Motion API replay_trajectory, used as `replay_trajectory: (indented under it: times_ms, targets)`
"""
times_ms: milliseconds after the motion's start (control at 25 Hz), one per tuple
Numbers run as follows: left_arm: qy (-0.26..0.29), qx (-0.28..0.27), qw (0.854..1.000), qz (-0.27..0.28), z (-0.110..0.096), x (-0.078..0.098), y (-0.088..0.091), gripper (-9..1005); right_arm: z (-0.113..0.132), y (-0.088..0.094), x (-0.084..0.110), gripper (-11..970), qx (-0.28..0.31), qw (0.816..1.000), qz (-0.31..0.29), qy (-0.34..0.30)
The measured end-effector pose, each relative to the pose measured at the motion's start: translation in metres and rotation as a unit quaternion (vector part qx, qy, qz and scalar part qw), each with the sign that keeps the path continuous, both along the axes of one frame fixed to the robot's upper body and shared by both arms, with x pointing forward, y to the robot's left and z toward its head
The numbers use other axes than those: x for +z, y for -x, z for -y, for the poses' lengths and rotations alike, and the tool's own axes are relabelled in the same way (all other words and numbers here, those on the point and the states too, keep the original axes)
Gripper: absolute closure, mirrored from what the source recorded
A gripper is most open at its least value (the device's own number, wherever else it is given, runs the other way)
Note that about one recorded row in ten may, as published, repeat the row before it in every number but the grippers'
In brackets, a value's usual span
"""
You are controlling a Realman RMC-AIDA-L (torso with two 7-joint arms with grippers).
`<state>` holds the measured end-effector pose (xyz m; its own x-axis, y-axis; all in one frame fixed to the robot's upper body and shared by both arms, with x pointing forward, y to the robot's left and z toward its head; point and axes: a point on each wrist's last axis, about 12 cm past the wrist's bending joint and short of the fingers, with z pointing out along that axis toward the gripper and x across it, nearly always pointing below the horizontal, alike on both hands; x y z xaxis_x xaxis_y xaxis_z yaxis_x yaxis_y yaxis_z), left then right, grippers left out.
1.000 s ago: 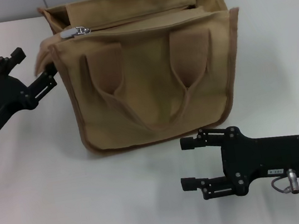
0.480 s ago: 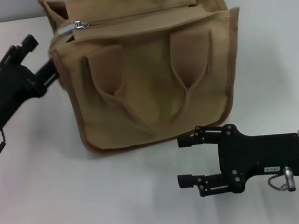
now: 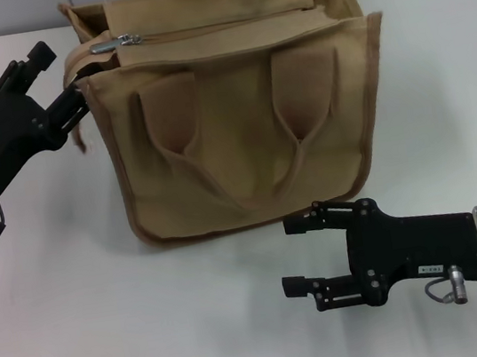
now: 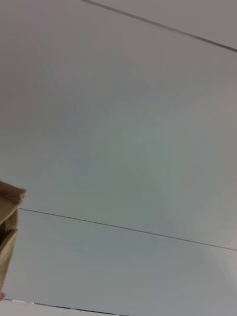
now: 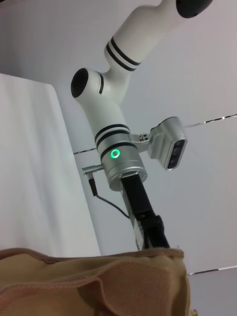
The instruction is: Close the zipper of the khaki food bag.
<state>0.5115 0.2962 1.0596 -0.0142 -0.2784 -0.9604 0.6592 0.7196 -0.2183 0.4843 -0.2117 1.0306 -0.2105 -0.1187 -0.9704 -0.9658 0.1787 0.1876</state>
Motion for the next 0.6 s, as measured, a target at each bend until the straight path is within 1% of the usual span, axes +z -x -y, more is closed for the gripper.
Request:
replay_trajectory:
  times_ms: [40, 200, 400, 440, 600]
  targets:
    - [0.0, 0.0, 1.0, 0.0, 0.0, 0.0, 0.0, 169, 0.0, 0.0, 0.0, 175, 0.0, 1.0, 0.0, 0.0]
    - [-0.005, 0.003, 1.0, 0.007, 0.0, -0.001, 0.002, 234, -0.001, -0.001, 0.0, 175, 0.001, 1.0, -0.001, 0.0]
    - [-0.015, 0.01, 0.999, 0.05, 0.003, -0.001, 0.011, 315, -0.002, -0.002, 0.001, 175, -0.007, 1.0, 0.0, -0.008]
    - [-0.016, 0.01, 0.999, 0.05, 0.003, -0.001, 0.011, 331, -0.002, -0.002, 0.001, 175, -0.007, 1.0, 0.0, -0.008]
    - [-0.017, 0.01, 0.999, 0.05, 0.004, -0.001, 0.01, 464, -0.002, -0.002, 0.001, 175, -0.007, 1.0, 0.0, -0.008]
